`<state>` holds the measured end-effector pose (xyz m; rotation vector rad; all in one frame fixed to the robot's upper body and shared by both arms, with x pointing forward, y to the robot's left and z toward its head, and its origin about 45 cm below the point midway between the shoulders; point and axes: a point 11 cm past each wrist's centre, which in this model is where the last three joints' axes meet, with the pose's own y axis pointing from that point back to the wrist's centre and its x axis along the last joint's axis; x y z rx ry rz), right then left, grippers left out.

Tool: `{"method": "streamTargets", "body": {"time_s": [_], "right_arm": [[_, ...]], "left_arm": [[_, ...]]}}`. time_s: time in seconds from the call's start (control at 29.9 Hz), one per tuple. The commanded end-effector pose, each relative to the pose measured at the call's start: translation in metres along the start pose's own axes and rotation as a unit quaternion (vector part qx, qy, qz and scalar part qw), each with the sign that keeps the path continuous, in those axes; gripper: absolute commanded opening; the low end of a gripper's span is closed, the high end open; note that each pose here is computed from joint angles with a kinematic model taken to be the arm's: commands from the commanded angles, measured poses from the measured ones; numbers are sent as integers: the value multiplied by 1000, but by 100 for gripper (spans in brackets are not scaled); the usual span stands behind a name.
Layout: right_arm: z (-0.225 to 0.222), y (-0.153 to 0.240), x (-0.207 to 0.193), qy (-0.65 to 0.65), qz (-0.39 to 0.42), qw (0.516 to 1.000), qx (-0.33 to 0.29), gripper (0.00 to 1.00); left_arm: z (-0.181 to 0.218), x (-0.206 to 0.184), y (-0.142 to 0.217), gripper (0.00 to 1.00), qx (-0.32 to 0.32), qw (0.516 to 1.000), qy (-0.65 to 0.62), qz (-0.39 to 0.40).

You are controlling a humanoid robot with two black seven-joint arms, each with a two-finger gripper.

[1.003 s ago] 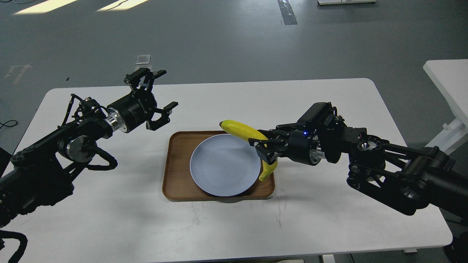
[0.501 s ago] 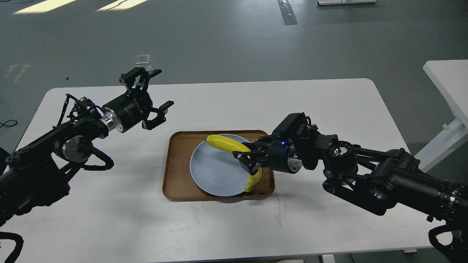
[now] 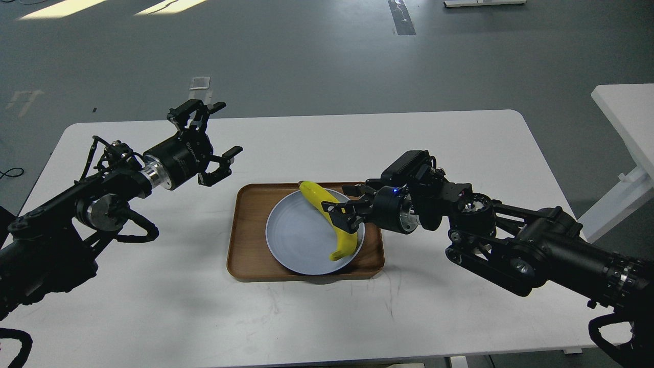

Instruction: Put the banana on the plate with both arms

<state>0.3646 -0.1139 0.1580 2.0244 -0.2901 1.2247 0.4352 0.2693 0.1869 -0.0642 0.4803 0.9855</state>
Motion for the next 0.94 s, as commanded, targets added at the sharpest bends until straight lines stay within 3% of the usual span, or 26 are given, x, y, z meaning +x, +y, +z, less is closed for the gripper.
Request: {"method": "streamTargets", "body": {"time_s": [0.0,0.13,0.3,0.43,0.47,0.57,0.9], "right_arm": [[-4,-2,6,-69,26,997,0,98],[5,5,39,-146,87,985,2,98],[35,27,80,-357,192,914,-7,98],[70,57,99,-579,274,767,17,98],[78,65,98,-642,291,708,34,98],[93,78,91,-713,325,618,60,100],[90,97,44,-741,339,577,58,100]], "left_arm": [[3,0,0,98,-3,1000,-1,-1],[5,-1,-1,98,-6,1000,0,-3],[7,-11,-4,98,-10,1000,2,-17],[5,-16,-6,98,-13,1000,11,-23],[5,-17,-8,98,-15,999,14,-24],[3,-21,-10,98,-18,999,20,-28],[5,-19,-8,98,-47,996,76,-20]]}}
